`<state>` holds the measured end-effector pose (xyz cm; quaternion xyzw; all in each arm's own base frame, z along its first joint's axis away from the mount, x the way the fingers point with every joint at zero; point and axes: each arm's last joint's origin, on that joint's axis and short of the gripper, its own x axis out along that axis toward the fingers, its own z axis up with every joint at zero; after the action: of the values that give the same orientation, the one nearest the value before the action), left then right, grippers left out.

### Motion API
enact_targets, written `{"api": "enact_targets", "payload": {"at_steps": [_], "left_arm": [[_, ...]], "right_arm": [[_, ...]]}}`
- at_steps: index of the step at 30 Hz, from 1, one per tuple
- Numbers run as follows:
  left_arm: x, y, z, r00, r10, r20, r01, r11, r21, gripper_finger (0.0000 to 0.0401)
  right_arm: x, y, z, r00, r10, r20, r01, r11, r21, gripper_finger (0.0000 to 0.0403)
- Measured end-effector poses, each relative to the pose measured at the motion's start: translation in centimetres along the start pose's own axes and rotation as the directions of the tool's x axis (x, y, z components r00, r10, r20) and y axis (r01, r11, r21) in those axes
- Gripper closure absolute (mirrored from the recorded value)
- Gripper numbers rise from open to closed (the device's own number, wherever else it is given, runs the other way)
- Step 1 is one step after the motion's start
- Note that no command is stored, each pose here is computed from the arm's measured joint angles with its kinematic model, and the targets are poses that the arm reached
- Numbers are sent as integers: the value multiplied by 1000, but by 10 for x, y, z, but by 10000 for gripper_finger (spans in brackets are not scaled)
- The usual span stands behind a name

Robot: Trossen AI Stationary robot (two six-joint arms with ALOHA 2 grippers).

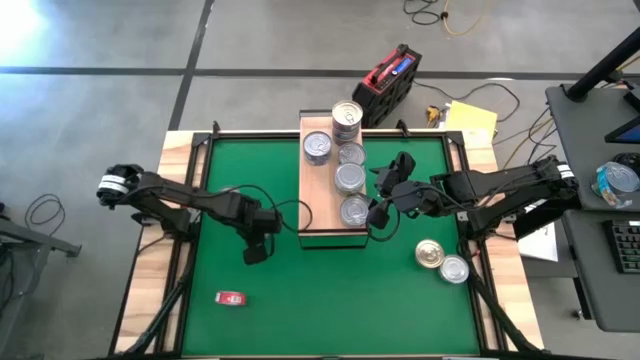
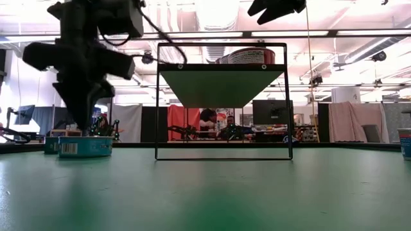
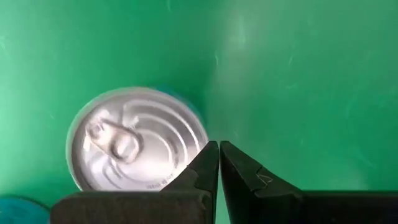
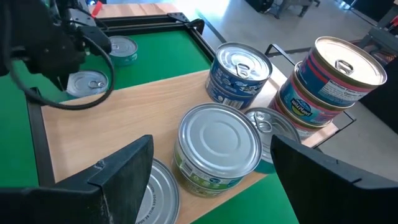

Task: Stack canned seafood by type on shelf
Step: Put the top yellow tuna can on the shelf

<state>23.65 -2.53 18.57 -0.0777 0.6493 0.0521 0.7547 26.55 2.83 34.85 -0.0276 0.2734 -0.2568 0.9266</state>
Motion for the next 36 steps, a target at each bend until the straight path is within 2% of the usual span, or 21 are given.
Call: {"api": "enact_targets", "payload": {"at_steps": [4,9,13,26,36], "left_arm": [[-10,-2,5,997,77,25,-78,996,45,401],[-14,4,-3,974,223,-34,-222,975,25,401],[-10,7,-4,957,289,-17,-288,957,22,401],[17,7,-19,959,283,-3,-282,957,-60,401],[17,-25,-25,979,197,57,-193,978,-74,401]], "right_arm": [[0,0,0,1000,0,1,0,1000,1,90],[0,0,0,1000,0,1,0,1000,1,90],[0,0,0,1000,0,1,0,1000,0,90],[1,0,-1,1000,-2,-3,2,1000,-3,90],[1,0,-1,1000,0,-3,0,1000,-3,90]]}}
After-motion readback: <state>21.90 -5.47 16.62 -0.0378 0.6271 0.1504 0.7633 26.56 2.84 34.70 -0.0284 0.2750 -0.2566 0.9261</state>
